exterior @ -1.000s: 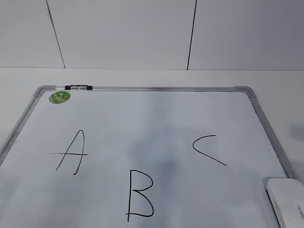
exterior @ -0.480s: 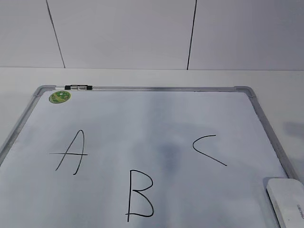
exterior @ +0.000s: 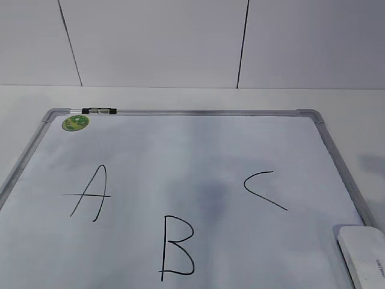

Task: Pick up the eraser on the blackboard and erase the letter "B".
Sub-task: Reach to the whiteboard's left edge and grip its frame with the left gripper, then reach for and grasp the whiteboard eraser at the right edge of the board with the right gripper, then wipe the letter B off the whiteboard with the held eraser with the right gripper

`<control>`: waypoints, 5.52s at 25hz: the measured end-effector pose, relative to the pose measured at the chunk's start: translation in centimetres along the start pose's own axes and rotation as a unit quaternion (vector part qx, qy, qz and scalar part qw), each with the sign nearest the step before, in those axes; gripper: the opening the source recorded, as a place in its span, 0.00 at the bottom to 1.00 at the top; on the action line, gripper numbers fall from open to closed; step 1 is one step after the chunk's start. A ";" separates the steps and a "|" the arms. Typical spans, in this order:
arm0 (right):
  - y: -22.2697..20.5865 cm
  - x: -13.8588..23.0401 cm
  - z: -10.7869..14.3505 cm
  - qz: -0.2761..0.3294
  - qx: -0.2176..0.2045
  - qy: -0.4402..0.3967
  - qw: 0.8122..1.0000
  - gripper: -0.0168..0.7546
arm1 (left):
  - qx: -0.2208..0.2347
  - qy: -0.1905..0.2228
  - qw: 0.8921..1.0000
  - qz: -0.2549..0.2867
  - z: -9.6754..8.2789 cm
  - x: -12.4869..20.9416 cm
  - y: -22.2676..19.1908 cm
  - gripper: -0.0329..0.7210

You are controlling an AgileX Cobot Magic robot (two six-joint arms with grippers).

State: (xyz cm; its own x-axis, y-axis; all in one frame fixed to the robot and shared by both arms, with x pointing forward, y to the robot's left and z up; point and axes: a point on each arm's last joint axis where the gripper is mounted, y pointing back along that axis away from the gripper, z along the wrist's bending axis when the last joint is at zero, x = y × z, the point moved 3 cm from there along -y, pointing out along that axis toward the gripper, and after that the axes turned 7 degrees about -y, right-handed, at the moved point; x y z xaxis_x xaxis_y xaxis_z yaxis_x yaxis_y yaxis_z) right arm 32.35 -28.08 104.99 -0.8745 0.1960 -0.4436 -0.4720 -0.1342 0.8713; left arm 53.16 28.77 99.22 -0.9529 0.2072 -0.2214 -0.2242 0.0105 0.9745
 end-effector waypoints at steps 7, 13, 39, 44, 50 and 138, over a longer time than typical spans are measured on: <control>0.0 0.0 0.0 0.000 0.000 0.000 1.000 0.72 | 0.001 -0.002 1.000 0.004 0.5 -2.8 -3.9 0.36; 0.0 0.0 0.0 0.000 0.000 -0.001 1.000 0.72 | 0.002 -0.005 1.000 0.023 0.6 -3.2 -7.3 0.36; 0.0 0.0 0.0 -0.001 0.000 -0.001 1.000 0.72 | -0.004 -0.011 0.999 0.041 0.8 -3.6 -10.4 0.08; 0.0 0.0 0.0 -0.001 0.000 -0.001 1.000 0.72 | 0.000 0.000 0.999 0.041 0.7 -3.6 -10.4 0.07; -0.1 -0.1 0.1 0.002 -0.002 -0.009 1.000 0.81 | 0.000 0.000 0.999 0.041 0.7 -3.6 -10.4 0.07; -18.5 -5.1 2.0 0.306 0.087 -0.023 0.948 0.79 | -0.001 0.002 1.000 0.028 0.8 -3.9 -10.4 0.06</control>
State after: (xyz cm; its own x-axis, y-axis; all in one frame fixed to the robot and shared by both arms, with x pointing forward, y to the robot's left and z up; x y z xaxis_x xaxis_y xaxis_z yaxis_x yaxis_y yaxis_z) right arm 45.74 -24.66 91.56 -0.9711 0.1750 0.1622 0.1512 -0.0746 0.9857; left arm 59.36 28.60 90.01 -0.9646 0.2044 -0.1663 -0.1703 -0.0021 0.9854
